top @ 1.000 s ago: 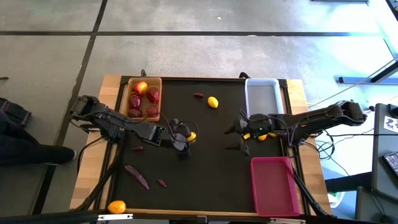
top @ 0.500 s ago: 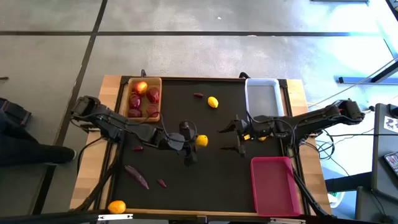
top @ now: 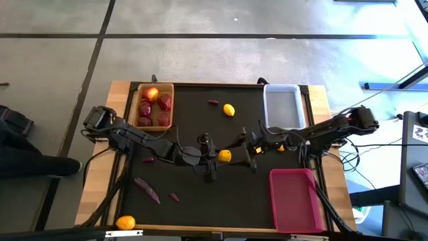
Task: Sort produce into baskets
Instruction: Put the lemon into the white bin
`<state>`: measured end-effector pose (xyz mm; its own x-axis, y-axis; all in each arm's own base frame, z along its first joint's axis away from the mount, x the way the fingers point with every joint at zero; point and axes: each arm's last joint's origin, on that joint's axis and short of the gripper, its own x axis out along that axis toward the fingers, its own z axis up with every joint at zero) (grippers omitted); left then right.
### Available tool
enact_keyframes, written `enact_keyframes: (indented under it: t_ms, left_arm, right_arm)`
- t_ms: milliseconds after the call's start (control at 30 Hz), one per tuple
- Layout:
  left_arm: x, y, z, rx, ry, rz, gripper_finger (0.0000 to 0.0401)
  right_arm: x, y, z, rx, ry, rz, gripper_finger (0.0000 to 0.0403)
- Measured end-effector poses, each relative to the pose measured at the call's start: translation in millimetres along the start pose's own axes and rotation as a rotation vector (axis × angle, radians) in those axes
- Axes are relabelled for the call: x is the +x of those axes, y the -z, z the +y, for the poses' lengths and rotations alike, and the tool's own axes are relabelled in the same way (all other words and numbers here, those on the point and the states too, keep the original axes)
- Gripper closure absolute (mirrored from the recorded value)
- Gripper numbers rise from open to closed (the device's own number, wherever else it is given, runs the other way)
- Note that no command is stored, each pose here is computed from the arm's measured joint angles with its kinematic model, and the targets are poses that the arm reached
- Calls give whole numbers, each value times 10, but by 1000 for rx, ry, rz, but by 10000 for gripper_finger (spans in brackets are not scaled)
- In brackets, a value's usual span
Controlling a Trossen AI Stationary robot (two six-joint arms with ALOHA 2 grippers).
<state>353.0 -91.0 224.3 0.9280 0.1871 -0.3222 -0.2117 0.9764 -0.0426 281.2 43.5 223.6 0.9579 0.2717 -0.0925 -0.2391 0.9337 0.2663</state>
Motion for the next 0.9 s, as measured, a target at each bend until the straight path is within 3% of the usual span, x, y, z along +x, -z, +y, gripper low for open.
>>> enact_keyframes:
  t_ms: [133, 533, 800, 900]
  left_arm:
    - [0, -12, -1, -2, -1, -12, 194]
    - [3, -9, 2, -22, 10, -7, 187]
    - [7, -20, 16, -64, -8, -18, 102]
    - [8, -8, 21, -58, -15, -6, 88]
  right_arm:
    - [28, 30, -16, 0, 11, 1, 135]
    - [28, 48, -29, 3, 19, 20, 326]
    - [-6, 14, -16, -37, 23, 21, 339]
    - [-72, -50, 6, -77, 39, 19, 337]
